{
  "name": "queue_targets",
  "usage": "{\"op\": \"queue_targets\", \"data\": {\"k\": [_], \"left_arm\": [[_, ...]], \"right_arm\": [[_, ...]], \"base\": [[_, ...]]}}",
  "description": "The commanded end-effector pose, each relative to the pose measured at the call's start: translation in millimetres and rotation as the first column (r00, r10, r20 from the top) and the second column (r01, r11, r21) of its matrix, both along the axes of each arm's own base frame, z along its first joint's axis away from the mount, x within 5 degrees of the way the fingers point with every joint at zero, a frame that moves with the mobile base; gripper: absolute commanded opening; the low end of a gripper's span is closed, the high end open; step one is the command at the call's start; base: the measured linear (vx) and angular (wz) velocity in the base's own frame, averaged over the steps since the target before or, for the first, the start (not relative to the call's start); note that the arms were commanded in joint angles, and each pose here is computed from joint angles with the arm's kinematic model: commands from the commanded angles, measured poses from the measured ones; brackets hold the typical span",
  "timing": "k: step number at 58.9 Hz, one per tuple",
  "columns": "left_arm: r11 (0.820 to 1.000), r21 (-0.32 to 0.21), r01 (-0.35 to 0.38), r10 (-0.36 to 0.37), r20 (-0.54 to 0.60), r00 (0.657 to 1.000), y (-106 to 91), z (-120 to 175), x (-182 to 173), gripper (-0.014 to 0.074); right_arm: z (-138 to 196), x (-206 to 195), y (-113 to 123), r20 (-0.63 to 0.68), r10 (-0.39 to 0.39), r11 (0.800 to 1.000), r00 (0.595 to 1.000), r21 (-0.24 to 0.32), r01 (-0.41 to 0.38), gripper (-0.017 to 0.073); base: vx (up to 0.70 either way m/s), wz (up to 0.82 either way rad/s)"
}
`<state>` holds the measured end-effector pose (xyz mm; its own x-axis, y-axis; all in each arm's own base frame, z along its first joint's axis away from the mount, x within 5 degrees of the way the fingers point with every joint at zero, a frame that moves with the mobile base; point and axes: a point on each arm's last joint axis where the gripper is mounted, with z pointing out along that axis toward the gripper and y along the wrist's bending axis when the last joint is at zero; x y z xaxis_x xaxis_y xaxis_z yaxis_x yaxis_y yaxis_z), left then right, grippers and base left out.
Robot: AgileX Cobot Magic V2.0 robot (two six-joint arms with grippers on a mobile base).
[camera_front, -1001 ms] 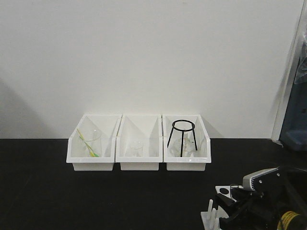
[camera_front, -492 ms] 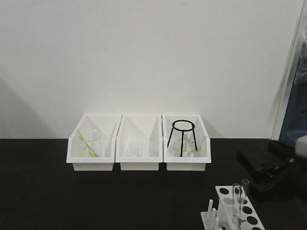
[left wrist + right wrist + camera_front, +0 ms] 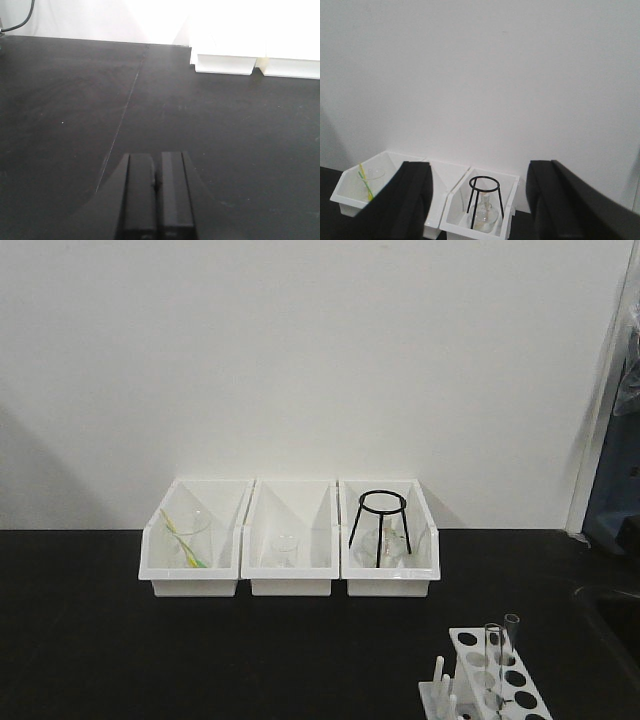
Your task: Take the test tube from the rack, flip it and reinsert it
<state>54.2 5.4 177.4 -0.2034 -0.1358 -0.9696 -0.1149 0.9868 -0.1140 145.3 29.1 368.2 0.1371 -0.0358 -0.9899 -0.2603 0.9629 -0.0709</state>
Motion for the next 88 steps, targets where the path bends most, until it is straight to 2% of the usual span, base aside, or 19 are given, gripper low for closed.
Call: {"op": "queue_targets", "data": {"k": [1,14,19,26,30,36,40,43,46,51,54,58,62,67,71,74,81,88], "left_arm": [[1.000,0.004,0.011,-0.011,0.098,0.995,-0.8,8.1,0.7,-0.0006],[1.000,0.004,0.011,-0.011,0.098,0.995,-0.8,8.1,0.7,-0.0006],[1.000,0.004,0.011,-0.011,0.098,0.995,-0.8,8.1,0.7,-0.0006],[1.000,0.004,0.011,-0.011,0.098,0.995,-0.8,8.1,0.7,-0.0006],[1.000,0.004,0.011,-0.011,0.098,0.995,-0.8,8.1,0.7,-0.0006],[1.000,0.004,0.011,-0.011,0.098,0.995,-0.8,8.1,0.7,-0.0006],[1.000,0.004,0.011,-0.011,0.098,0.995,-0.8,8.1,0.7,-0.0006],[1.000,0.004,0.011,-0.011,0.098,0.995,-0.8,8.1,0.7,-0.0006],[1.000,0.004,0.011,-0.011,0.098,0.995,-0.8,8.1,0.7,-0.0006],[1.000,0.004,0.011,-0.011,0.098,0.995,-0.8,8.1,0.7,-0.0006],[1.000,0.004,0.011,-0.011,0.098,0.995,-0.8,8.1,0.7,-0.0006],[1.000,0.004,0.011,-0.011,0.098,0.995,-0.8,8.1,0.7,-0.0006],[1.000,0.004,0.011,-0.011,0.098,0.995,-0.8,8.1,0.7,-0.0006],[1.000,0.004,0.011,-0.011,0.098,0.995,-0.8,8.1,0.7,-0.0006],[1.000,0.004,0.011,-0.011,0.098,0.995,-0.8,8.1,0.7,-0.0006],[1.000,0.004,0.011,-0.011,0.098,0.995,-0.8,8.1,0.7,-0.0006],[1.000,0.004,0.011,-0.011,0.098,0.995,-0.8,8.1,0.7,-0.0006],[1.000,0.004,0.011,-0.011,0.097,0.995,-0.8,8.0,0.7,-0.0006]], "right_arm": [[13.0,-5.0,1.8,0.056,0.025,1.000,0.998,0.006,-0.025,0.0456],[12.8,-4.9,1.6,0.056,0.023,1.000,0.998,0.002,-0.023,0.0456],[11.1,-3.8,-1.4,0.043,-0.013,1.000,0.999,-0.021,0.014,0.0452],[8.9,-2.5,-5.2,0.015,-0.056,0.998,0.998,-0.014,0.056,0.0431],[7.4,-2.2,-9.4,-0.017,-0.096,0.995,0.995,0.031,0.097,0.0407],[3.9,-7.1,-19.2,-0.105,-0.179,0.969,0.978,0.154,0.193,0.0337],[0.5,-13.0,-22.5,-0.163,-0.202,0.955,0.966,0.184,0.231,0.0261],[-1.5,-18.7,-23.2,-0.184,-0.212,0.962,0.960,0.136,0.238,0.0193],[-3.2,-26.6,-23.2,-0.194,-0.217,0.971,0.957,0.061,0.232,0.0120],[-4.3,-43.5,-22.9,-0.172,-0.221,0.972,0.960,-0.116,0.203,-0.0013],[-4.5,-53.9,-23.2,-0.158,-0.222,0.964,0.962,-0.182,0.193,-0.0015],[-6.3,-67.0,-24.7,-0.139,-0.228,0.958,0.964,-0.208,0.197,-0.0014],[-16.8,-75.4,-25.8,-0.124,-0.231,0.963,0.965,-0.169,0.209,-0.0013],[-40.7,-83.7,-26.4,-0.113,-0.217,0.976,0.970,-0.040,0.214,-0.0013],[-64.4,-88.6,-26.6,-0.109,-0.204,0.976,0.973,0.053,0.211,-0.0013],[-83.8,-93.1,-26.9,-0.098,-0.198,0.974,0.975,0.094,0.207,-0.0012],[-133.1,-98.1,-27.2,-0.115,-0.196,0.974,0.974,0.092,0.207,-0.0012],[-163.2,-90.9,-26.0,-0.163,-0.191,0.977,0.968,0.065,0.204,-0.0012]], "base": [[0.00,0.00],[0.00,0.00],[0.00,0.00],[0.00,0.00],[0.00,0.00],[0.00,0.00],[0.00,0.00],[0.00,0.00],[0.00,0.00],[0.00,0.00],[0.00,0.00],[0.00,0.00],[0.00,0.00],[0.00,0.00],[0.00,0.00],[0.00,0.00],[0.00,0.00],[0.00,0.00]]}}
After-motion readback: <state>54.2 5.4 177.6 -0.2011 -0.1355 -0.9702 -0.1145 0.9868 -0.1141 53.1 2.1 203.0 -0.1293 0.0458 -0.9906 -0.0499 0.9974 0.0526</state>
